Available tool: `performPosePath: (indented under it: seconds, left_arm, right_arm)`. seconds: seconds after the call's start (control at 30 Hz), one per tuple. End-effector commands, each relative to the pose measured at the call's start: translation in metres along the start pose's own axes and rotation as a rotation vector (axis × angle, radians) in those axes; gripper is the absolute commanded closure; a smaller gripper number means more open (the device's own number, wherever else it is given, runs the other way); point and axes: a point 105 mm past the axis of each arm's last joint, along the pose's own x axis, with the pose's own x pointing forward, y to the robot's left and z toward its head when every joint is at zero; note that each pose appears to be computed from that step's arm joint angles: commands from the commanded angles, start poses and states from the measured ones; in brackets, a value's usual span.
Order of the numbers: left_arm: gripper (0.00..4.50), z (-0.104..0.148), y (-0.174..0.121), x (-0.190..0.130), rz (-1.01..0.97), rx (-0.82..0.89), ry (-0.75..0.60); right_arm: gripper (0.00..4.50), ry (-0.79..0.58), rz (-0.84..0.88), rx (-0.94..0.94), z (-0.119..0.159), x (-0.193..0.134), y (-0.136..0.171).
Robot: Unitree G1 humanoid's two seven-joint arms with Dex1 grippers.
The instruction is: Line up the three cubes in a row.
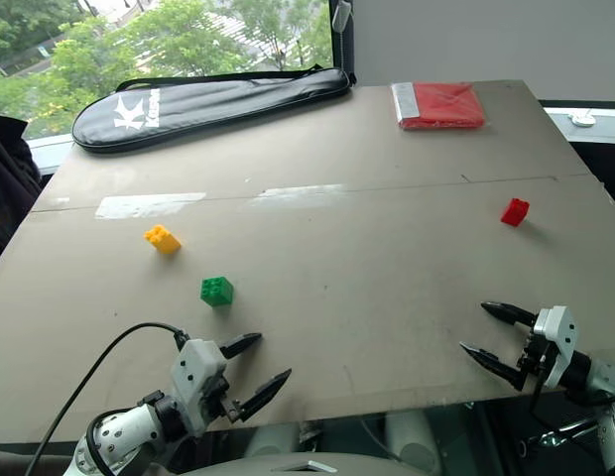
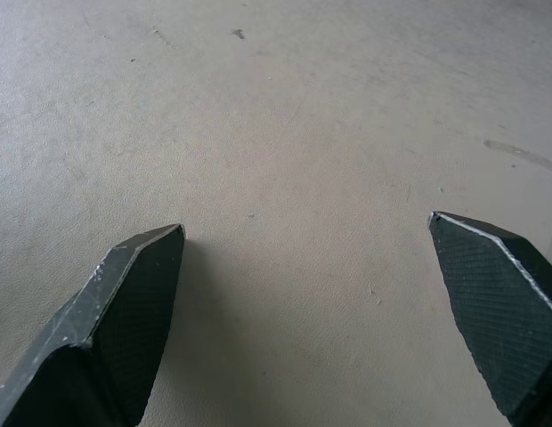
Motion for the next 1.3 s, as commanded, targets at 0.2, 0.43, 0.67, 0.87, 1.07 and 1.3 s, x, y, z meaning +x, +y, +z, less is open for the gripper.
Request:
performPosePath:
  seconds: [0.2, 0.43, 0.67, 0.87, 1.07, 1.3]
  left_arm:
    - [0.01, -0.003, -0.006, 0.0, -0.072, 0.002, 0.012]
    - [0.01, -0.011, -0.006, -0.003, -0.08, 0.006, 0.03]
    - [0.01, -0.01, -0.004, 0.004, -0.08, 0.007, 0.017]
    - [0.01, -0.006, 0.0, 0.006, -0.083, 0.016, 0.011]
    - [0.01, 0.009, 0.0, 0.009, -0.117, 0.04, -0.02]
    - [0.01, 0.076, 0.002, 0.023, -0.25, 0.083, -0.147]
  right_arm:
    - [0.0, -0.029, -0.02, -0.041, 0.014, 0.007, 0.015]
    - [0.0, -0.033, -0.025, -0.038, 0.019, 0.013, 0.017]
    - [0.0, -0.039, -0.031, -0.04, 0.022, 0.019, 0.012]
    - [0.0, -0.034, -0.041, -0.041, 0.02, 0.02, 0.009]
    - [0.0, -0.074, -0.16, -0.001, 0.026, 0.018, -0.007]
    - [0.0, -0.114, -0.652, 0.041, 0.045, 0.008, -0.085]
